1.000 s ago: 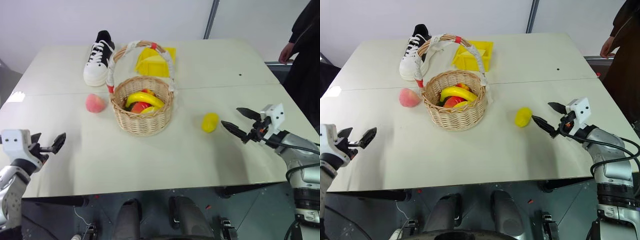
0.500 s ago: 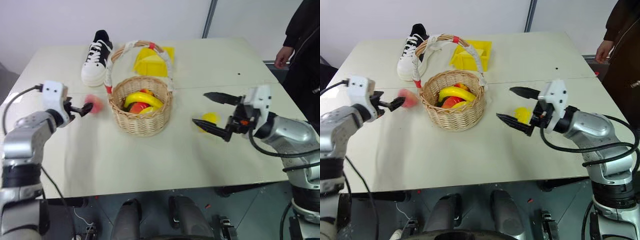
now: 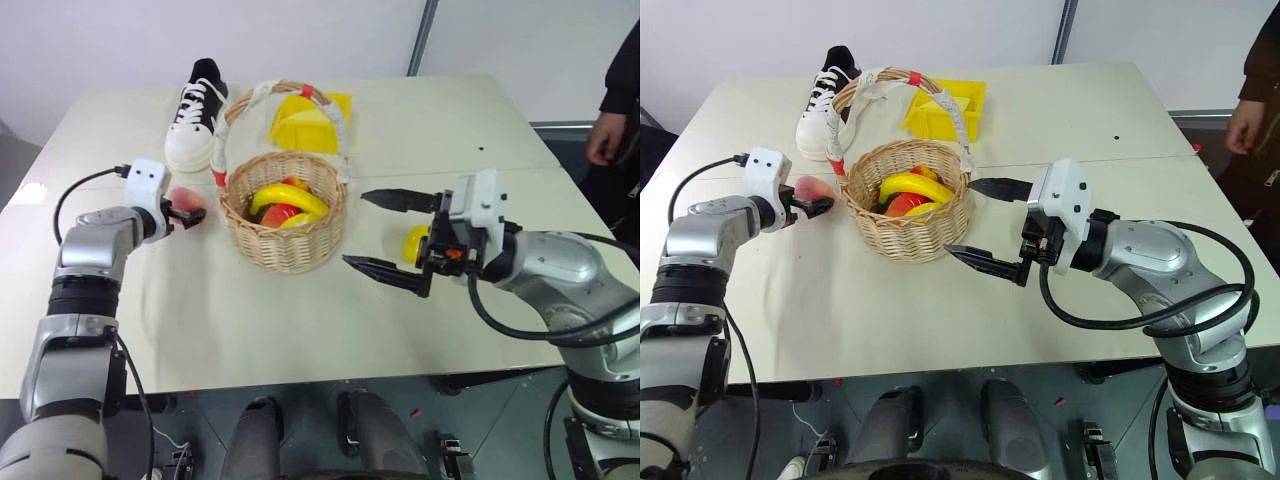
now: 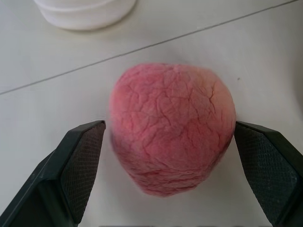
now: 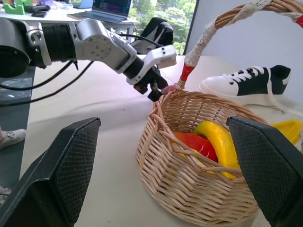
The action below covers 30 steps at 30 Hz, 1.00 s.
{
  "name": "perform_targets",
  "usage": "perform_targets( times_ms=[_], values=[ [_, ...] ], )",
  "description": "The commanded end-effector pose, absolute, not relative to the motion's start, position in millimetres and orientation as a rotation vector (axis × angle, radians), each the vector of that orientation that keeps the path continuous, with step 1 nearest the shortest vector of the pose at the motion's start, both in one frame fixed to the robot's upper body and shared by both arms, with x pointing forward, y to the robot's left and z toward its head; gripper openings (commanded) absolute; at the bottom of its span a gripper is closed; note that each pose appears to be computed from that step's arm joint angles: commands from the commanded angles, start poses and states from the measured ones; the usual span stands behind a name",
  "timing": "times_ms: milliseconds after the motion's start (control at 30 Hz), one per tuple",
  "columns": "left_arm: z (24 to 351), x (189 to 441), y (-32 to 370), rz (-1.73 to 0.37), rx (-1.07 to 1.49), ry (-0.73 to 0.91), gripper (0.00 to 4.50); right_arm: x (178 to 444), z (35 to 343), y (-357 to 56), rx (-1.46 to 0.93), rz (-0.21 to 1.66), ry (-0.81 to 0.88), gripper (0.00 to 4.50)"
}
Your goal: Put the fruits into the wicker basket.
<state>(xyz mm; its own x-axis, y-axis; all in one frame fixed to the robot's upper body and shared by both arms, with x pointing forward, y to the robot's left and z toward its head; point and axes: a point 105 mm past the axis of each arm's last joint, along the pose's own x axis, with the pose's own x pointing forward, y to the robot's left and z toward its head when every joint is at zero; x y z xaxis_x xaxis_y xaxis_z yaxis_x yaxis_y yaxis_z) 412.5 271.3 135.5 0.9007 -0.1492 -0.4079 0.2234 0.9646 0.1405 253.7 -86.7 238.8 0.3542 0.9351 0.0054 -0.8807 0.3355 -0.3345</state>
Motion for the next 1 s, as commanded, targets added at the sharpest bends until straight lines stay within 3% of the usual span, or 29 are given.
perform_targets(
  times_ms=[33, 200, 300, 433, 567, 667, 733, 1000],
  values=[
    [157.2, 419.8, 271.7, -0.19, 0.188, 0.317, 4.26, 247.1, 242.9, -83.1, -0.305, 1.214, -0.256, 4.49],
    [163.3, 418.4, 280.6, -0.16, 0.186, 0.278, 2.55, 246.4, 239.3, -82.9, -0.306, 1.221, -0.253, 4.5],
    [168.8, 407.2, 295.0, -0.139, 0.186, 0.257, 2.55, 244.8, 237.4, -83.4, -0.313, 1.22, -0.25, 4.5],
    [195.6, 362.4, 308.4, -0.248, 0.183, 0.118, 2.55, 247.1, 236.1, -89.8, -0.326, 1.196, -0.242, 4.5],
    [222.4, 291.9, 260.8, -0.624, 0.145, 0.044, 2.55, 253.3, 234.8, -99.3, -0.344, 1.175, -0.227, 4.5],
    [229.7, 266.4, 222.6, -0.807, 0.13, 0.058, 2.55, 258.5, 237.1, -102.5, -0.354, 1.174, -0.225, 4.5],
    [233.4, 266.7, 201.7, -0.849, 0.136, 0.052, 2.55, 261.7, 238.9, -102.3, -0.36, 1.177, -0.227, 4.5],
    [228.3, 330.6, 136.8, -0.76, 0.216, 0.027, 2.55, 269.0, 244.5, -98.3, -0.369, 1.166, -0.222, 4.5]
  ],
)
